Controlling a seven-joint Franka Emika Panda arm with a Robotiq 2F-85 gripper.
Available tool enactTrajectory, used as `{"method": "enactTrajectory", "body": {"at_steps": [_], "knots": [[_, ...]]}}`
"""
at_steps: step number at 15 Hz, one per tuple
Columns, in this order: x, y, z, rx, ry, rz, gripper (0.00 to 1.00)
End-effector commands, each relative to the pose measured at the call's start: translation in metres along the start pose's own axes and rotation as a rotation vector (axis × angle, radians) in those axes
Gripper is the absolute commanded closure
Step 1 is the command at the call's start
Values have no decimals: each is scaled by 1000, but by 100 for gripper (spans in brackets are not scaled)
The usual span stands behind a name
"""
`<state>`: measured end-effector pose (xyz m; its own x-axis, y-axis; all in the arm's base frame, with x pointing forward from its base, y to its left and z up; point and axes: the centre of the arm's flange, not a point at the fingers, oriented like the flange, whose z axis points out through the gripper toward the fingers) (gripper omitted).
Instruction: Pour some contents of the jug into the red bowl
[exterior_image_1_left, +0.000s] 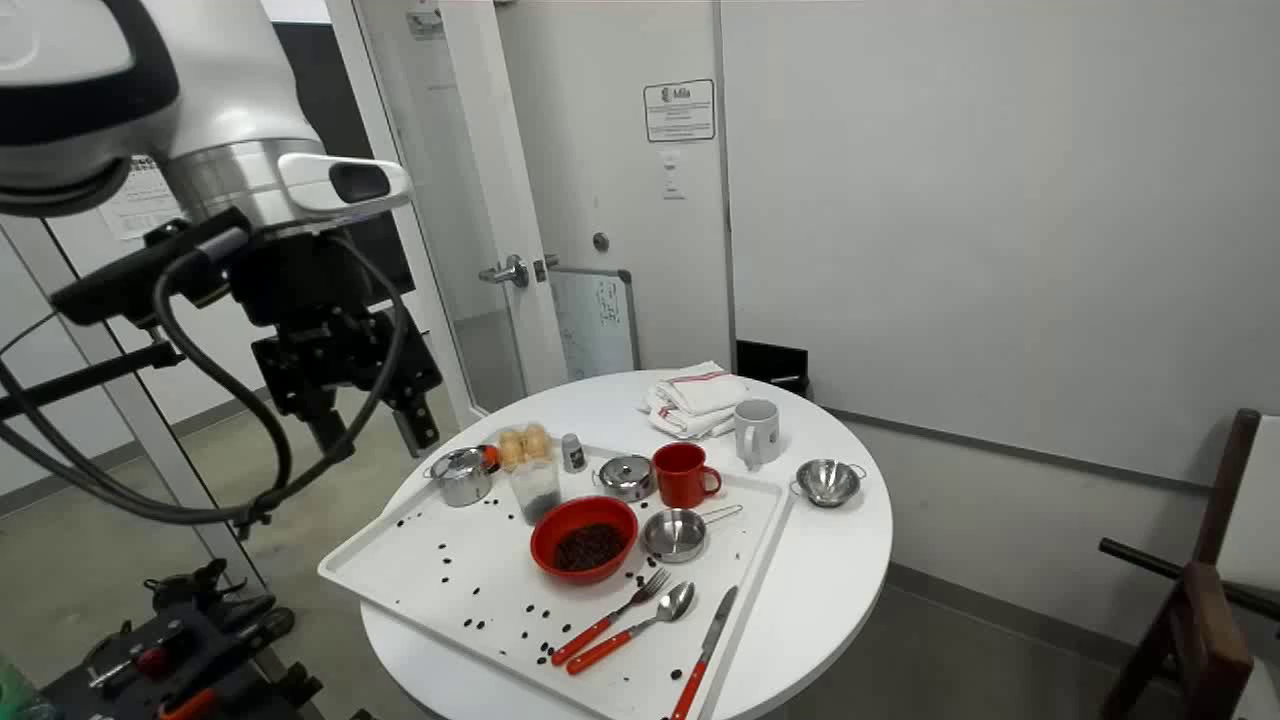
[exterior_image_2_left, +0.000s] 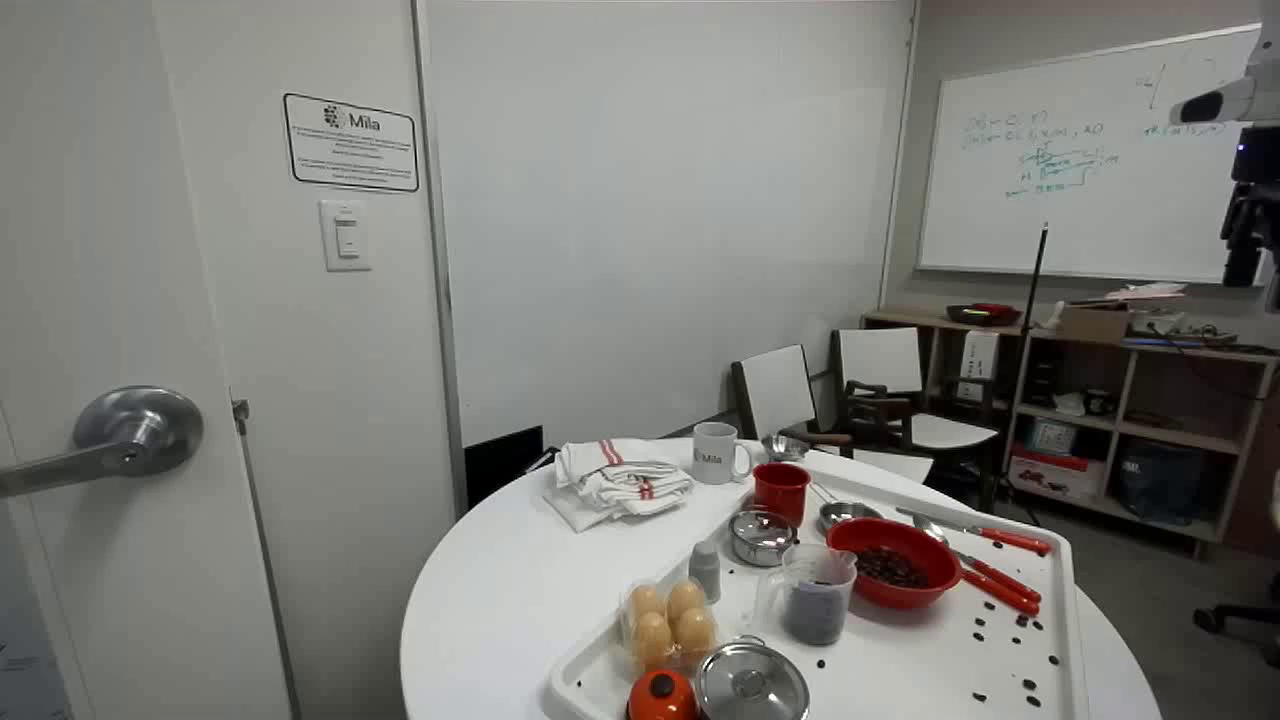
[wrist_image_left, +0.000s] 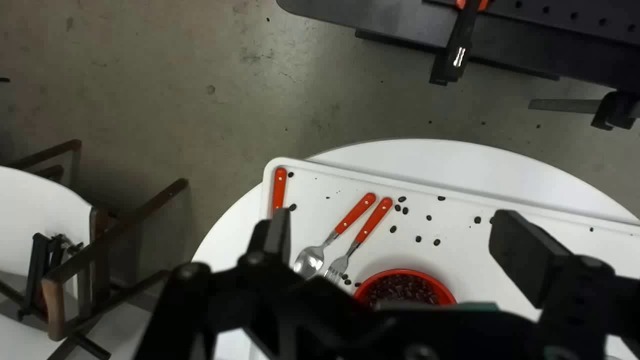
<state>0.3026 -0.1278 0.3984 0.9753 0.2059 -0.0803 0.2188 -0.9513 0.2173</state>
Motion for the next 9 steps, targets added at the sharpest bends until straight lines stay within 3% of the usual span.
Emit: {"method": "enactTrajectory", "body": {"at_steps": [1,6,9], "knots": [[0,0,0,0,0,0,0],[24,-11,5,9,-8,52,0],[14,-12,4,0,-17,15,0]]}}
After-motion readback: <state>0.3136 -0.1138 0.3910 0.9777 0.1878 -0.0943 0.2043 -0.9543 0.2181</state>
